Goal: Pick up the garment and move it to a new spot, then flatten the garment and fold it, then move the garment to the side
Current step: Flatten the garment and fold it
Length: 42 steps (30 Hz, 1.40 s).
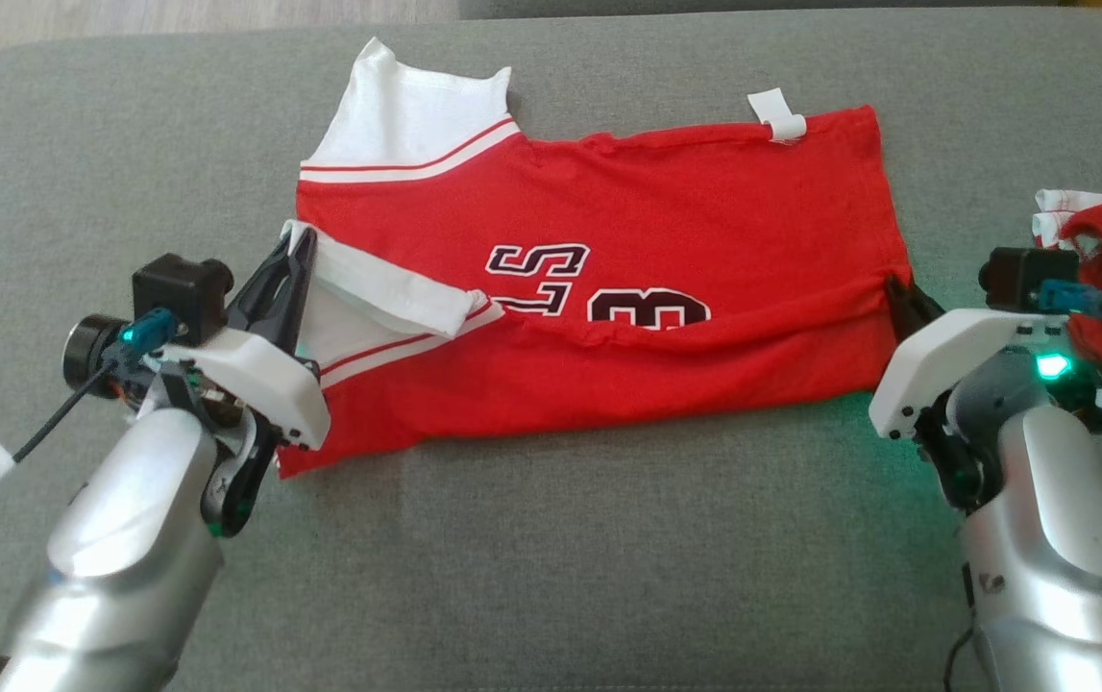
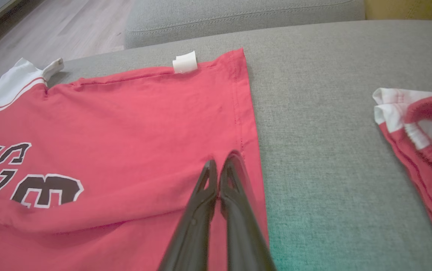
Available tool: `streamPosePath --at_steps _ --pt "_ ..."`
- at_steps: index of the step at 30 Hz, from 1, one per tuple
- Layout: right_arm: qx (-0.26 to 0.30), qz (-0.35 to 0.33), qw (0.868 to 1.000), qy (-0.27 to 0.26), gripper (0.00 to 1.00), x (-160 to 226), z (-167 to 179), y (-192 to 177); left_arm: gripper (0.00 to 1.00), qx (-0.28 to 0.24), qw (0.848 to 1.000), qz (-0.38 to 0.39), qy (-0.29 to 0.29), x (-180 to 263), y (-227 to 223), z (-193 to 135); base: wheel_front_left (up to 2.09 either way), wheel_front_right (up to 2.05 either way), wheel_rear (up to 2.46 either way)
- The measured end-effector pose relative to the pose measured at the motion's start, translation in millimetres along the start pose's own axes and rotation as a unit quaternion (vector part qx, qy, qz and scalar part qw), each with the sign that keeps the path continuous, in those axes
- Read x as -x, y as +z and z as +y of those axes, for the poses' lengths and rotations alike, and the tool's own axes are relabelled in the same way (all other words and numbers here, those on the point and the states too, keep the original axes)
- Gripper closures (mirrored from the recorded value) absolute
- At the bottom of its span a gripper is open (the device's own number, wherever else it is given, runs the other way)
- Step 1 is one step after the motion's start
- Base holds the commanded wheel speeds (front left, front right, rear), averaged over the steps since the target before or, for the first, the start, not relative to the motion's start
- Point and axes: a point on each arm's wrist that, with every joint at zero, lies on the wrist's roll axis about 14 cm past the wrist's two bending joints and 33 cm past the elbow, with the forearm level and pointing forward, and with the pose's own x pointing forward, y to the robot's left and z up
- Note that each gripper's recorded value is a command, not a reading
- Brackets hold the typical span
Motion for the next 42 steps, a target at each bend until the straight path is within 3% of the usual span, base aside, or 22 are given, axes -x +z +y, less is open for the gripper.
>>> streamPosePath --at_steps 1,2,3,4,5,13,17,23,28,35,42 --pt "0.002 0.000 1.000 0.000 0.84 -0.9 0.3 1.1 1.00 0.003 1.000 0.001 0.002 0.2 -1.5 0.4 0.00 0.00 0.00" --pt "0.004 -0.002 1.000 -0.001 0.44 -1.5 0.0 2.6 1.00 0.007 1.000 -0.002 0.003 0.5 -1.1 0.7 0.00 0.00 0.00" --pt "0.003 -0.008 1.000 -0.002 0.00 -2.0 -0.4 5.3 0.80 0.009 1.000 -0.008 0.004 0.9 0.9 0.9 0.00 0.00 0.00" --pt "0.003 -0.015 1.000 -0.003 0.00 -2.3 -1.1 8.6 0.47 0.009 1.000 -0.012 0.005 1.4 2.3 1.3 0.00 0.00 0.00" --pt "0.002 -0.023 1.000 -0.005 0.00 -2.3 -1.9 12.1 0.00 0.009 1.000 -0.018 0.006 2.1 4.2 1.7 0.00 0.00 0.00" --pt "-0.012 -0.079 0.997 -0.004 0.00 5.4 -2.2 27.6 0.00 0.022 0.997 -0.075 0.000 16.3 23.9 -6.6 0.00 0.00 0.00" --pt "-0.018 -0.087 0.996 -0.008 0.00 20.1 -5.7 14.9 0.00 0.050 0.996 -0.077 0.001 37.0 10.3 -18.8 0.00 0.00 0.00" --pt "-0.019 -0.087 0.996 -0.014 0.00 44.5 -9.9 -4.5 0.00 0.098 0.995 -0.016 0.019 74.6 -36.4 -31.2 0.00 0.00 0.00" --pt "-0.011 -0.088 0.996 -0.017 0.00 66.1 -11.4 -9.9 0.00 0.169 0.982 0.057 0.068 110.5 -83.2 -30.1 0.00 0.00 0.00" --pt "-0.009 -0.087 0.996 -0.011 0.00 69.1 -7.9 -3.9 0.00 0.214 0.969 0.080 0.091 105.4 -94.0 -21.3 0.00 0.00 0.00" --pt "-0.009 -0.072 0.997 -0.013 0.00 65.4 -9.4 -10.2 0.00 0.227 0.963 0.104 0.098 82.2 -100.5 -14.7 0.00 0.00 0.00"
